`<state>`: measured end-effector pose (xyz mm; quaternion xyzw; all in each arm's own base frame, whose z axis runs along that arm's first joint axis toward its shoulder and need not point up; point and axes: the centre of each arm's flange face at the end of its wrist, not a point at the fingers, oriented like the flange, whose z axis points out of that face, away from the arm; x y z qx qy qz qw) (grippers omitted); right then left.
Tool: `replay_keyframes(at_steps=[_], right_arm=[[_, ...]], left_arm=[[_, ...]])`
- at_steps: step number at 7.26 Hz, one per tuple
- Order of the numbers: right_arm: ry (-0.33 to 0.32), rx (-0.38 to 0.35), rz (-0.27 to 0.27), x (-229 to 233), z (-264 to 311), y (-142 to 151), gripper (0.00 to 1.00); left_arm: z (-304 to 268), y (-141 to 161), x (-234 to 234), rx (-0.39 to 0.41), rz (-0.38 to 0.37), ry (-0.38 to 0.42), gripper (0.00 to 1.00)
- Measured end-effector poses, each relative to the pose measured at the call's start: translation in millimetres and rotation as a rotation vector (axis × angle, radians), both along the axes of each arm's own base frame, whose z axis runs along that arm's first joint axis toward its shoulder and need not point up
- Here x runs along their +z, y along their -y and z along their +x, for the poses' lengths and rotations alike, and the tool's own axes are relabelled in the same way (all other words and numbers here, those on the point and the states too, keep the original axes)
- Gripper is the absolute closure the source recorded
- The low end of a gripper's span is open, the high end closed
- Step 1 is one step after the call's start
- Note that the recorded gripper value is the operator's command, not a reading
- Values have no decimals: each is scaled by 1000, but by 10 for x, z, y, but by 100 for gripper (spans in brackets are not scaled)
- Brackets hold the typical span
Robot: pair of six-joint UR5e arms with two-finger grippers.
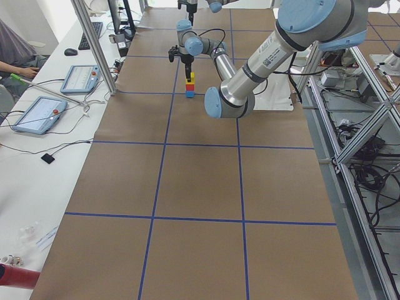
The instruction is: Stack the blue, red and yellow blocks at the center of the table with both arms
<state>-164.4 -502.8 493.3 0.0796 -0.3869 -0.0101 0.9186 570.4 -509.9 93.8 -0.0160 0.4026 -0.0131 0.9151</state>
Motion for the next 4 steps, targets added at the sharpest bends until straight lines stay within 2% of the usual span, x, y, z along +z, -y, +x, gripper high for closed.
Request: replay_keyframes(at_steps=[2,4], right_arm=[[-4,13,-3,43,104,7,0],[-24,9,6,225,337,12,0]], left_arm=[[-396,-181,41,-2,21,-21,1],[-1348,-479,584,36,106,-9,1]])
